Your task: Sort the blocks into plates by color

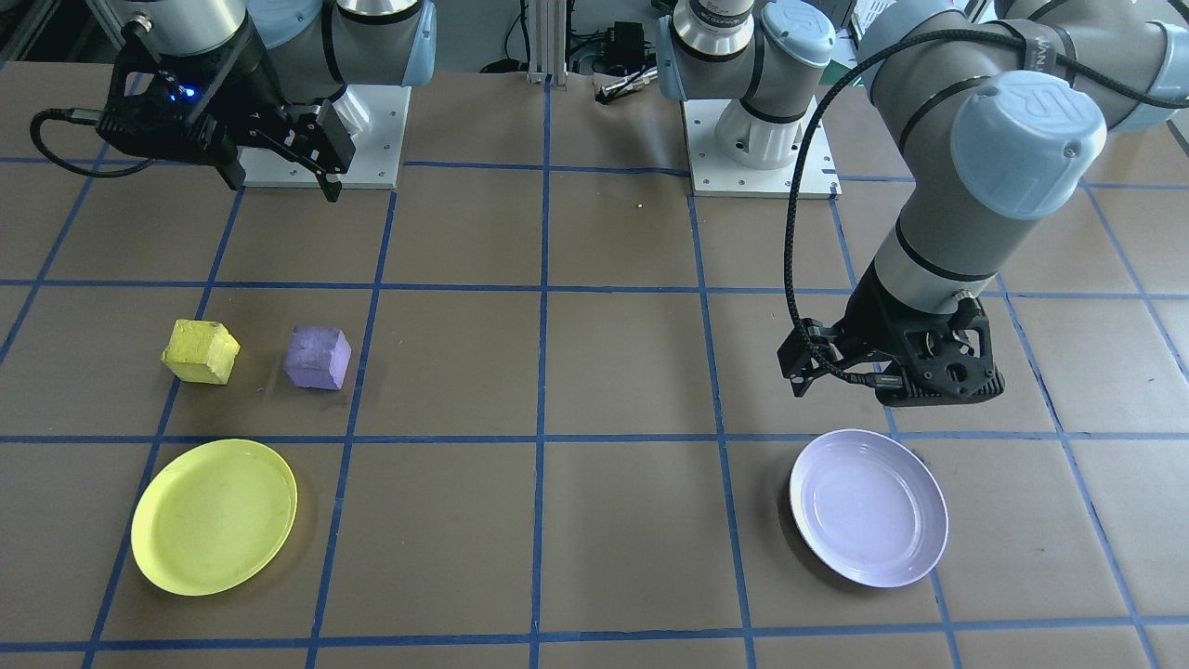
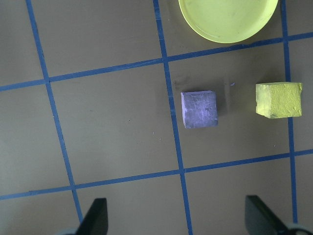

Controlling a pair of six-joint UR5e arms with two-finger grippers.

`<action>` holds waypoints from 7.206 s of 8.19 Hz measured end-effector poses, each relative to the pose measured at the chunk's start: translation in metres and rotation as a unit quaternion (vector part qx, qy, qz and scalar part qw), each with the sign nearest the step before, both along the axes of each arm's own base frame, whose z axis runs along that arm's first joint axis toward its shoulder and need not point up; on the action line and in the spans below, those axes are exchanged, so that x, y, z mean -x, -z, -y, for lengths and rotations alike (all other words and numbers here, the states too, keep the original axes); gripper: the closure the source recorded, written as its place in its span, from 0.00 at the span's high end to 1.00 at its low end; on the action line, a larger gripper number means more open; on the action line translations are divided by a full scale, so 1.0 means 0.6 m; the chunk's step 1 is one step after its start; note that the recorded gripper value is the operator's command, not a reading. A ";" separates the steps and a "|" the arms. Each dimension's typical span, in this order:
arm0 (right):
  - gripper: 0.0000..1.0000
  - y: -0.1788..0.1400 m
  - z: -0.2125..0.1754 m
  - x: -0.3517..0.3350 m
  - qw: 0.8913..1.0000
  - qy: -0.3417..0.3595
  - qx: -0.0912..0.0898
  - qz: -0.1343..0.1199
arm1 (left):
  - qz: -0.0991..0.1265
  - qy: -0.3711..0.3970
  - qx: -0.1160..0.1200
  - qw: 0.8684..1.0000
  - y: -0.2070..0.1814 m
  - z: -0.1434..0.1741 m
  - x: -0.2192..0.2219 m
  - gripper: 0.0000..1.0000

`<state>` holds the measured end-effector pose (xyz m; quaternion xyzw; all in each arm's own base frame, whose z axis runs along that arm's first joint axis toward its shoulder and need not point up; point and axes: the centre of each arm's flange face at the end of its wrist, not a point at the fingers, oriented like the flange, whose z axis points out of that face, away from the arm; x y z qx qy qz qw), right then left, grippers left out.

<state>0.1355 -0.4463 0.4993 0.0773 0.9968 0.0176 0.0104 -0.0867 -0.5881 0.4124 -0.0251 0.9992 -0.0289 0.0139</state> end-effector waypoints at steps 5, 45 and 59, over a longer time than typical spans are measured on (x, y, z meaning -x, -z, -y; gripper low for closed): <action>0.99 0.067 0.041 0.013 0.999 -0.032 -0.028 -0.010 | 0.002 0.000 -0.003 1.000 0.004 0.002 -0.002 1.00; 0.65 0.489 0.107 0.095 0.991 -0.043 -0.128 -0.006 | 0.023 0.003 0.023 0.999 -0.003 0.013 -0.011 1.00; 0.38 0.400 0.023 -0.415 0.997 0.040 -0.058 0.038 | 0.021 0.002 0.015 1.000 0.015 0.022 -0.012 1.00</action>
